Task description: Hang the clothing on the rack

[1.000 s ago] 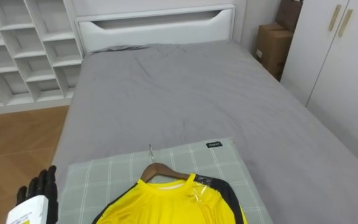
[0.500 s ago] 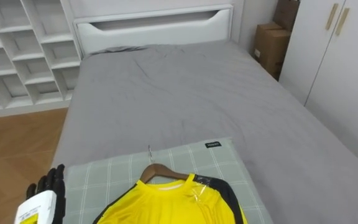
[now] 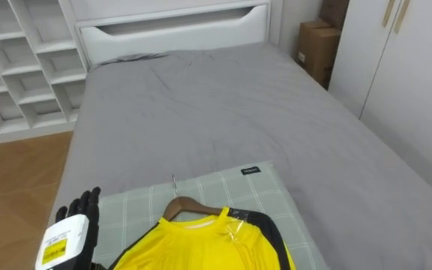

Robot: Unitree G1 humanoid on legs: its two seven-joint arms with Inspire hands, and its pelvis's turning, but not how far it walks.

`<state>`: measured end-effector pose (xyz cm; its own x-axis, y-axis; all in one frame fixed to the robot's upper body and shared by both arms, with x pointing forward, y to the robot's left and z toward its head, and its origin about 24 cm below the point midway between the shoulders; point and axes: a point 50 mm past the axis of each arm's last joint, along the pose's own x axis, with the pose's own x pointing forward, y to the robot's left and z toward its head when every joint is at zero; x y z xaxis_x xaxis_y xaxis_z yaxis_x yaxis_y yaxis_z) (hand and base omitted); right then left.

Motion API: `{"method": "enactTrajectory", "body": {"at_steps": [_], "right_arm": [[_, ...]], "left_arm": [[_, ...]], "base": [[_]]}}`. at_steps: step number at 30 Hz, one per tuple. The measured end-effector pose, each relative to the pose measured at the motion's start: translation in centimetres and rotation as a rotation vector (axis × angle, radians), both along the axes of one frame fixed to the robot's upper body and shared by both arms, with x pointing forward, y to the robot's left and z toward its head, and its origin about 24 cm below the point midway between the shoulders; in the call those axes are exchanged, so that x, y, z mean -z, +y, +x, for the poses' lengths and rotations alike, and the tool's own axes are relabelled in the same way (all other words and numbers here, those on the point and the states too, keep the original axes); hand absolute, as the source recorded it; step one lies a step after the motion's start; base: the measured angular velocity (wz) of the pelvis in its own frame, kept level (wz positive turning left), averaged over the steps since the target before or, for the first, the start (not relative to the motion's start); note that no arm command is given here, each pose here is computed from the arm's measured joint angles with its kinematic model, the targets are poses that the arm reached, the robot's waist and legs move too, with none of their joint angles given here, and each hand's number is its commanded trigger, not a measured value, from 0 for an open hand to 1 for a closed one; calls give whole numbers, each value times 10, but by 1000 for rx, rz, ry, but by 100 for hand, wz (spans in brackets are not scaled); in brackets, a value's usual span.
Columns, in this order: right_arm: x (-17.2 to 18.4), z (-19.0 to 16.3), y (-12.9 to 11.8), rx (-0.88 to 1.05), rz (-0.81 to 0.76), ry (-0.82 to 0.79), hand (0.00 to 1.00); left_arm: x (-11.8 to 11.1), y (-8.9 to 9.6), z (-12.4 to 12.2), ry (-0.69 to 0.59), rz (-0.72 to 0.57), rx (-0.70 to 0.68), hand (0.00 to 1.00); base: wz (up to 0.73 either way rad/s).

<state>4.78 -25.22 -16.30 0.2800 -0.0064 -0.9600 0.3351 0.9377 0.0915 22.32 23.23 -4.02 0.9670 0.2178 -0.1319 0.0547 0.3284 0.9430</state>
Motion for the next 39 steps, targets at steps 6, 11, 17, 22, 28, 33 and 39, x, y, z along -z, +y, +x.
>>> {"method": "enactTrajectory", "body": {"at_steps": [6, 11, 17, 22, 28, 33, 39], "right_arm": [[0, -5, -1, 6, -1, 9, 0], [1, -7, 0, 12, -7, 16, 0], [2, -3, 4, 16, -25, 12, 0], [2, -3, 5, 17, -25, 20, 0], [2, -2, 6, 9, -29, 22, 0], [3, -6, 7, 8, -27, 33, 0], [3, -7, 6, 22, -53, 44, 0]], "left_arm": [[-1, -1, 2, -2, 19, 14, 0], [0, 0, 2, 13, 86, 34, 0], [22, 5, -9, 133, 159, 12, 0], [41, 10, -24, 250, 181, -35, 0], [59, 15, -42, 364, 195, -64, 0], [74, 13, -59, 454, 176, -81, 0], [79, 11, -65, 485, 168, -92, 0]], "base": [[-9], [-4], [1], [0], [-4], [0], [-1]]}}
